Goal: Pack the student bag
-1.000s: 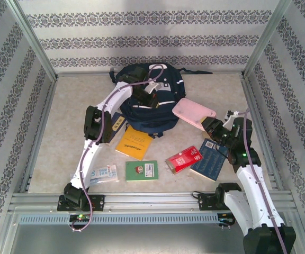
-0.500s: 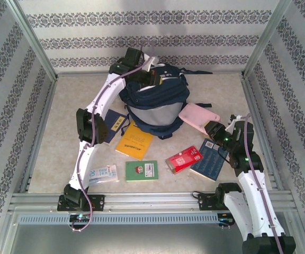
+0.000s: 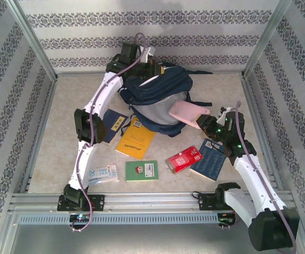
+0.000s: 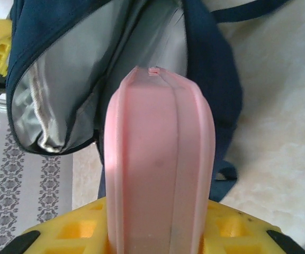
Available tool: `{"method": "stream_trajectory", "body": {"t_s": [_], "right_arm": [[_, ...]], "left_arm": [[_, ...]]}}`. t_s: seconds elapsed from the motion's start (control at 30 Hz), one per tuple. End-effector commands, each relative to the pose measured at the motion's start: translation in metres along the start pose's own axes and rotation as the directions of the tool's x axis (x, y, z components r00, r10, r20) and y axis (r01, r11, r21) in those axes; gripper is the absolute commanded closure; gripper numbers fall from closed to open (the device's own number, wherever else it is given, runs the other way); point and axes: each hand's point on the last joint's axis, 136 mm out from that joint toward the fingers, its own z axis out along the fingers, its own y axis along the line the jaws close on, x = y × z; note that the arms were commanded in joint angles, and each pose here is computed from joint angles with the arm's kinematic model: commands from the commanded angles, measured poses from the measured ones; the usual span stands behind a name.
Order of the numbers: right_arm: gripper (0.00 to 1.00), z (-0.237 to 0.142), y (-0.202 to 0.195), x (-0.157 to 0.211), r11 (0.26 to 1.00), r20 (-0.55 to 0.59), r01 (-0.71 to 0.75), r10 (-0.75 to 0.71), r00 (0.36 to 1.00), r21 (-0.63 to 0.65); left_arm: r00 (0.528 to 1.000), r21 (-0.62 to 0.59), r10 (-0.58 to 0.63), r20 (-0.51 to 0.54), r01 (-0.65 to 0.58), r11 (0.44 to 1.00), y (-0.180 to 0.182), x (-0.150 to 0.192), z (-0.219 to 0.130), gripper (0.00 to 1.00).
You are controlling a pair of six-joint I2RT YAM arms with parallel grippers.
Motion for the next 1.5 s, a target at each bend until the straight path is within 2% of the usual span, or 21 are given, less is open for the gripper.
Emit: {"method": "stream_trajectory", "body": {"t_s": [0.0, 0.17, 0.33, 0.37, 0.47, 0.53, 0.63, 0.8, 0.97, 1.03, 1.17, 1.23, 1.33, 1.37, 1.43, 1.47], "right_arm": [[0.86, 0.016, 0.035, -0.033, 0.996, 0.107, 0.001, 0.009, 0.994, -0.093], [0.85, 0.075, 0.047, -0.052, 0.992, 0.109, -0.047, 0.060, 0.992, -0.120], [0.83, 0.157, 0.052, -0.069, 0.993, 0.102, -0.065, 0.075, 0.992, -0.103], [0.78, 0.178, 0.052, -0.071, 0.992, 0.098, -0.076, 0.086, 0.992, -0.104], [0.30, 0.238, 0.051, -0.064, 0.989, 0.032, -0.091, 0.095, 0.995, -0.118], [0.16, 0.252, 0.048, -0.064, 0.987, 0.027, -0.101, 0.105, 0.994, -0.123], [0.06, 0.241, 0.048, -0.064, 0.996, 0.052, -0.021, 0.025, 0.998, -0.086], [0.04, 0.210, 0.060, -0.065, 0.992, 0.042, 0.099, -0.096, 0.995, -0.080], [0.11, 0.174, 0.050, -0.060, 0.990, 0.048, 0.112, -0.109, 0.993, -0.082], [0.18, 0.166, 0.040, -0.058, 0.992, 0.045, 0.083, -0.079, 0.996, -0.097], [0.42, 0.168, 0.046, -0.047, 0.977, -0.024, 0.039, -0.045, 0.999, -0.209], [0.57, 0.170, 0.057, -0.042, 0.964, -0.060, 0.022, -0.039, 0.997, -0.263], [0.80, 0.166, 0.063, -0.040, 0.954, -0.050, 0.011, -0.027, 0.998, -0.299], [0.85, 0.165, 0.064, -0.040, 0.951, -0.044, 0.007, -0.022, 0.999, -0.310], [0.93, 0.162, 0.066, -0.038, 0.941, -0.046, -0.010, -0.006, 0.999, -0.339], [0.96, 0.161, 0.068, -0.036, 0.934, -0.050, -0.014, -0.004, 0.999, -0.357]], "left_arm": [[0.985, 0.166, 0.126, 0.119, -0.144, 0.976, -0.081, -0.033, -0.025, 1.00], [0.988, 0.182, 0.109, 0.114, -0.128, 0.975, -0.088, -0.030, -0.018, 1.00], [0.988, 0.197, 0.088, 0.126, -0.112, 0.974, -0.091, -0.033, -0.017, 1.00], [0.988, 0.197, 0.086, 0.132, -0.111, 0.974, -0.090, -0.034, -0.017, 1.00], [0.987, 0.193, 0.065, 0.145, -0.092, 0.977, -0.081, -0.039, -0.016, 1.00], [0.987, 0.191, 0.039, 0.153, -0.068, 0.979, -0.071, -0.045, -0.017, 1.00], [0.986, 0.198, 0.009, 0.165, -0.042, 0.979, -0.058, -0.052, -0.023, 1.00], [0.985, 0.199, -0.003, 0.174, -0.033, 0.979, -0.050, -0.057, -0.027, 1.00], [0.988, 0.160, 0.026, 0.152, -0.051, 0.986, -0.044, -0.050, -0.028, 1.00], [0.990, 0.137, 0.031, 0.135, -0.049, 0.989, -0.041, -0.045, -0.029, 1.00], [0.996, 0.119, 0.052, 0.073, -0.060, 0.991, -0.042, -0.026, -0.022, 1.00], [0.997, 0.103, 0.080, 0.005, -0.080, 0.991, -0.044, -0.004, -0.013, 1.00], [0.992, 0.048, 0.093, -0.089, -0.089, 0.995, -0.039, 0.026, -0.007, 0.99], [0.990, 0.030, 0.087, -0.111, -0.084, 0.996, -0.037, 0.032, -0.008, 0.92], [0.985, -0.029, 0.090, -0.150, -0.096, 0.995, -0.033, 0.045, -0.013, 0.62], [0.981, -0.060, 0.103, -0.166, -0.114, 0.992, -0.032, 0.051, -0.016, 0.53]]}}
